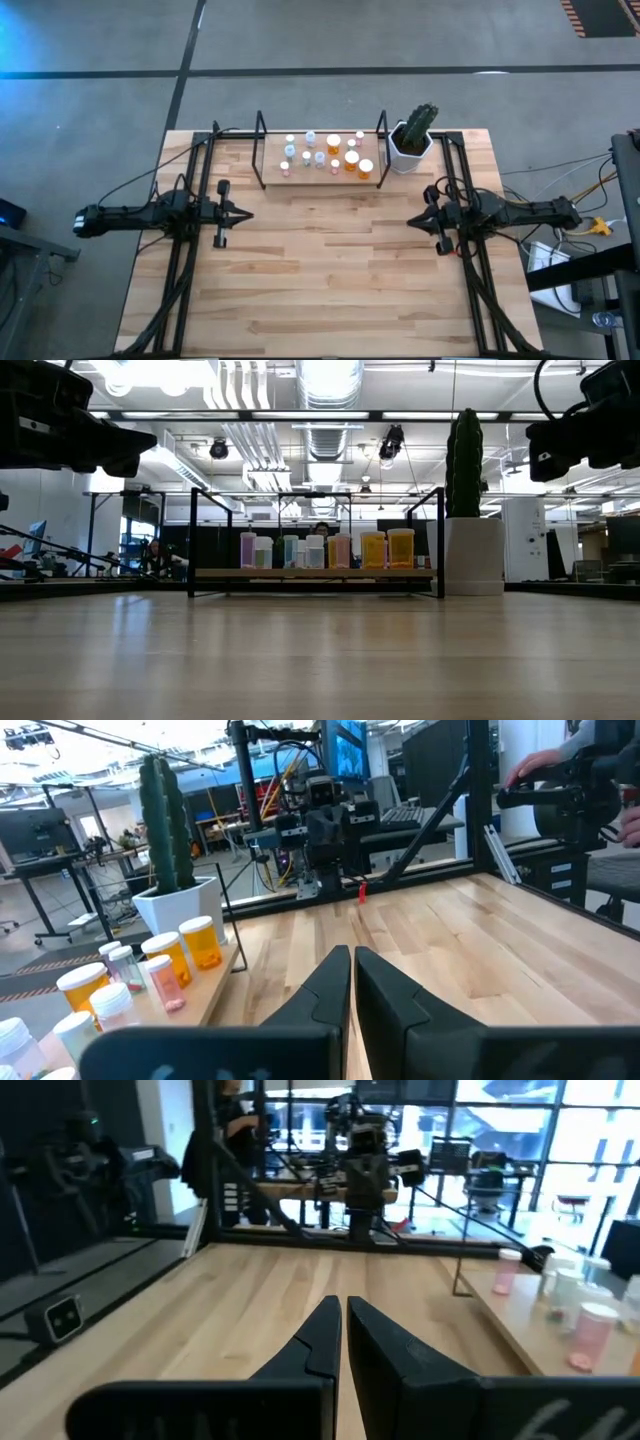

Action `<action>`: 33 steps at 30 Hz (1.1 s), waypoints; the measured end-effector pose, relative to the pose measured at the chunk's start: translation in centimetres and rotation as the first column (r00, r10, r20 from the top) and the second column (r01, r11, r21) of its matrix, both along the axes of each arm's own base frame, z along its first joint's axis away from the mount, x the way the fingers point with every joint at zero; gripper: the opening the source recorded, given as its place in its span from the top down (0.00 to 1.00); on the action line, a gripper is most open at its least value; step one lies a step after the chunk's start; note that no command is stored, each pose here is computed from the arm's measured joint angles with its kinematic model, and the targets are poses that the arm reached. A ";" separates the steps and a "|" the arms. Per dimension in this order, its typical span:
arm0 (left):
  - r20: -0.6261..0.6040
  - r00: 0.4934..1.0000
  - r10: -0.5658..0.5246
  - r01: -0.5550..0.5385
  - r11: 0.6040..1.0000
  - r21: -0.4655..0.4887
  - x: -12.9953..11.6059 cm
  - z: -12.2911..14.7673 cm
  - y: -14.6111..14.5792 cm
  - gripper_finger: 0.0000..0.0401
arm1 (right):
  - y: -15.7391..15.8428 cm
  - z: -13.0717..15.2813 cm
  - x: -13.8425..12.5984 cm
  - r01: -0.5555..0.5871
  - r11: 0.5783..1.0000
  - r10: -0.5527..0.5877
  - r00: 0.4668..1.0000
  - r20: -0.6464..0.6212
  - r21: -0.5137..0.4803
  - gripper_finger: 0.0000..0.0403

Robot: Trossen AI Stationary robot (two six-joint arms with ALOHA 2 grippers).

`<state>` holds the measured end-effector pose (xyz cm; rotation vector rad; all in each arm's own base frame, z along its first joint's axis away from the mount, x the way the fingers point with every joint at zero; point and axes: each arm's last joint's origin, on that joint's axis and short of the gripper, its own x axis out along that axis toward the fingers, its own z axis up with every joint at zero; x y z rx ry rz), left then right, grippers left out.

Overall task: Pick and place medicine bottles onto shelf by color
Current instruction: Return to Home Position

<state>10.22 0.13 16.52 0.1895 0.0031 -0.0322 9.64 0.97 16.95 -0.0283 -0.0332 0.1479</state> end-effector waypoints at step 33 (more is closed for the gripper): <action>-0.007 1.000 -0.001 0.001 1.000 0.000 0.0 -0.1 0.0 1.00 | 0.3 1.3 -0.2 -0.036 0.994 0.023 0.991 0.130 0.099 0.97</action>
